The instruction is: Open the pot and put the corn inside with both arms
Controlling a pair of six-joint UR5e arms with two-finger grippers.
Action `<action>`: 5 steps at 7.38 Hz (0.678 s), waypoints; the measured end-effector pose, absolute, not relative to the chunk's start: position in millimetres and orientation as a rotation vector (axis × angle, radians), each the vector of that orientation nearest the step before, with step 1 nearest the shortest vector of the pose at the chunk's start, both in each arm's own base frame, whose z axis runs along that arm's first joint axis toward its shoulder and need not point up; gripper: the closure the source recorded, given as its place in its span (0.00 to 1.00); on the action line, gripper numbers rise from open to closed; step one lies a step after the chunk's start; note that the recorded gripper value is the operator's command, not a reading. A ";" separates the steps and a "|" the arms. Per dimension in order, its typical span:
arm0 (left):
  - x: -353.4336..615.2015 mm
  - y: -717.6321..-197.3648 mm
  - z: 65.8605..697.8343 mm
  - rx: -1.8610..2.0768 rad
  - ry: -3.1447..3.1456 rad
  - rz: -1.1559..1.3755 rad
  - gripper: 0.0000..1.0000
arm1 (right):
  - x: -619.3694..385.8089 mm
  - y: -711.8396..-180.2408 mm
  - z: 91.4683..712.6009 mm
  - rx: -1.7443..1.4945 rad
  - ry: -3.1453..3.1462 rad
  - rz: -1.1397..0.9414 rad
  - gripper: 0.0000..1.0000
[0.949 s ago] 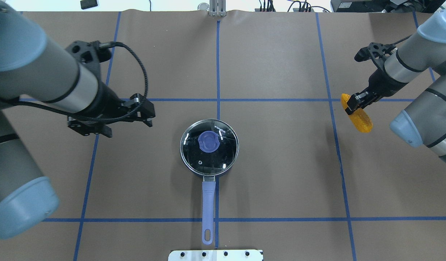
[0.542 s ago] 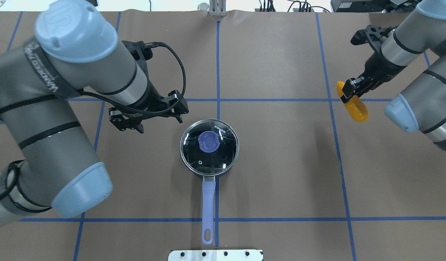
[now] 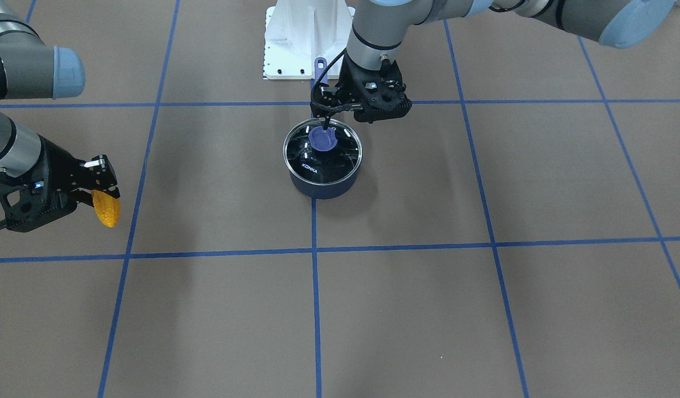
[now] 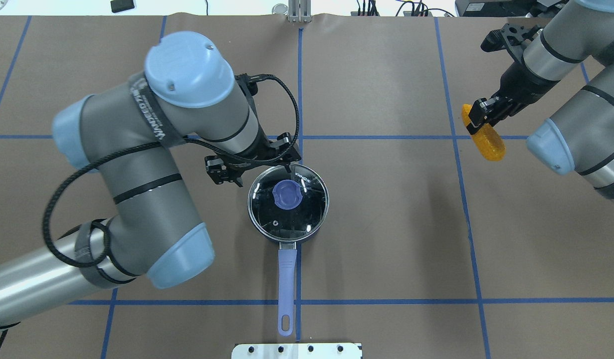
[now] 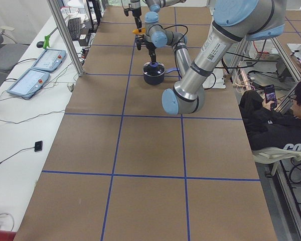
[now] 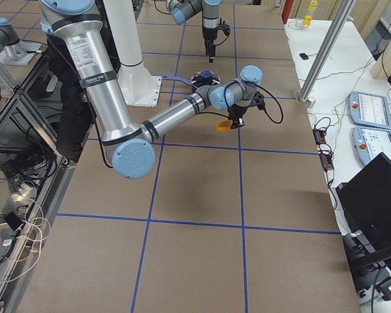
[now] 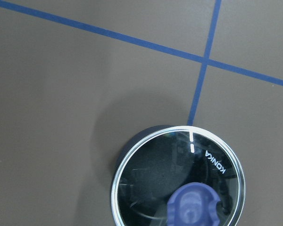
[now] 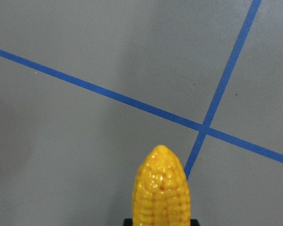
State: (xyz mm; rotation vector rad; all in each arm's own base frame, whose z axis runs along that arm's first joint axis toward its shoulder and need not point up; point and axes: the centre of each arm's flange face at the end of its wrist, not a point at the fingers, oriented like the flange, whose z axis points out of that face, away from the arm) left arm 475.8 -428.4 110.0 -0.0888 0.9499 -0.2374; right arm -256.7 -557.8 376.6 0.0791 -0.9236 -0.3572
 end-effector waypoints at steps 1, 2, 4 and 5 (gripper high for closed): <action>493.1 -430.4 106.9 -0.090 0.945 -0.247 0.02 | -256.2 -557.9 375.8 0.081 -0.924 -0.357 0.91; 510.0 -431.3 106.4 -0.087 0.944 -0.258 0.02 | -256.2 -557.9 375.5 0.081 -0.924 -0.357 0.91; 532.4 -429.4 110.8 -0.079 0.936 -0.266 0.02 | -256.2 -558.0 375.6 0.081 -0.923 -0.357 0.90; 537.2 -429.3 113.8 -0.079 0.930 -0.266 0.02 | -256.4 -558.0 375.7 0.081 -0.923 -0.357 0.90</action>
